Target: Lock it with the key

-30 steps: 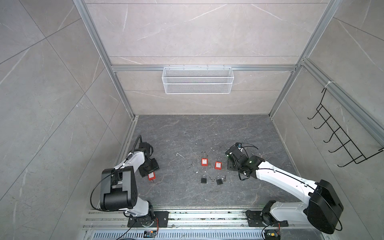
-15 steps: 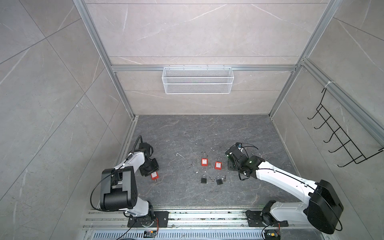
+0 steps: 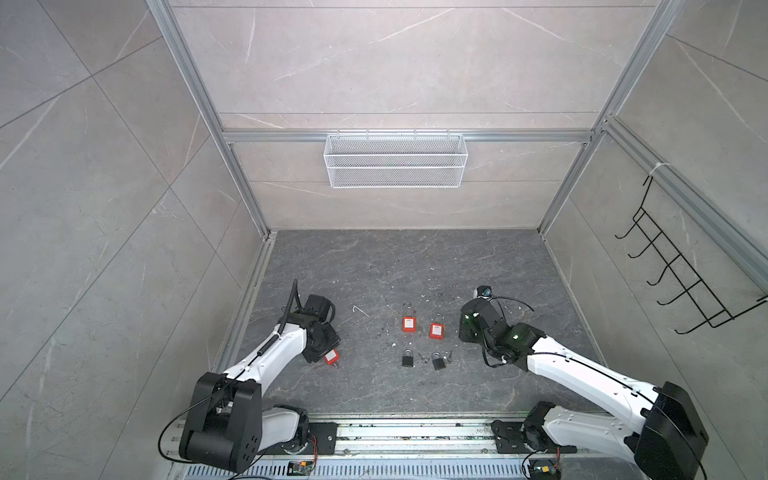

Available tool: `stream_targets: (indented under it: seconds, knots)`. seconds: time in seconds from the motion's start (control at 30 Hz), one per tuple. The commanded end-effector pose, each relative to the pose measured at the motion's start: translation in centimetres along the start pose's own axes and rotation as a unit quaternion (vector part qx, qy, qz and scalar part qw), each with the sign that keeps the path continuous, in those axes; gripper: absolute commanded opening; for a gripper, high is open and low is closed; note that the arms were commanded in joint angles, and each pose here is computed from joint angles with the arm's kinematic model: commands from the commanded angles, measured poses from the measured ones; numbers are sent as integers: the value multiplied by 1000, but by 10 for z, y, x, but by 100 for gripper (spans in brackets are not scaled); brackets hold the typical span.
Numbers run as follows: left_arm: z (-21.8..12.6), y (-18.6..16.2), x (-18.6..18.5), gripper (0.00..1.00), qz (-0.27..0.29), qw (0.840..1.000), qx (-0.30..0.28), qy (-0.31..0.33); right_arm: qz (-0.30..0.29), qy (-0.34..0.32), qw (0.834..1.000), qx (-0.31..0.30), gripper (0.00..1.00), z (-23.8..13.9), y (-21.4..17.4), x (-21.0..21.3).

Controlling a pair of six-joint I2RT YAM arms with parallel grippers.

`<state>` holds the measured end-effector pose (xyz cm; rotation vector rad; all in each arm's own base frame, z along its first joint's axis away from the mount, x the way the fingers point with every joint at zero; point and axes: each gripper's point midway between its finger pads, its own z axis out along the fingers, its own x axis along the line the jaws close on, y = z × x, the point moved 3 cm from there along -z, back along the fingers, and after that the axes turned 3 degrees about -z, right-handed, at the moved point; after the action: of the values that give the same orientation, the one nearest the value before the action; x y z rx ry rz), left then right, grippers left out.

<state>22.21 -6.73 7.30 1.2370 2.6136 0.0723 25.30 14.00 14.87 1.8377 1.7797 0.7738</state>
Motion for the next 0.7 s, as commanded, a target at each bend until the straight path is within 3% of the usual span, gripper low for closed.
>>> stream_targets:
  seconds: [0.0,0.33,0.67]
  knots:
    - [-2,-1,-12,41,-78,996,-38,-1,-13,27,1000,-4,57,-3,4,10]
    - [4,-21,-48,45,-86,995,-55,-6,-33,64,996,53,58,1,-8,26]
    - [-7,-13,-65,71,-33,996,-72,-35,-53,100,991,77,58,-8,-8,46]
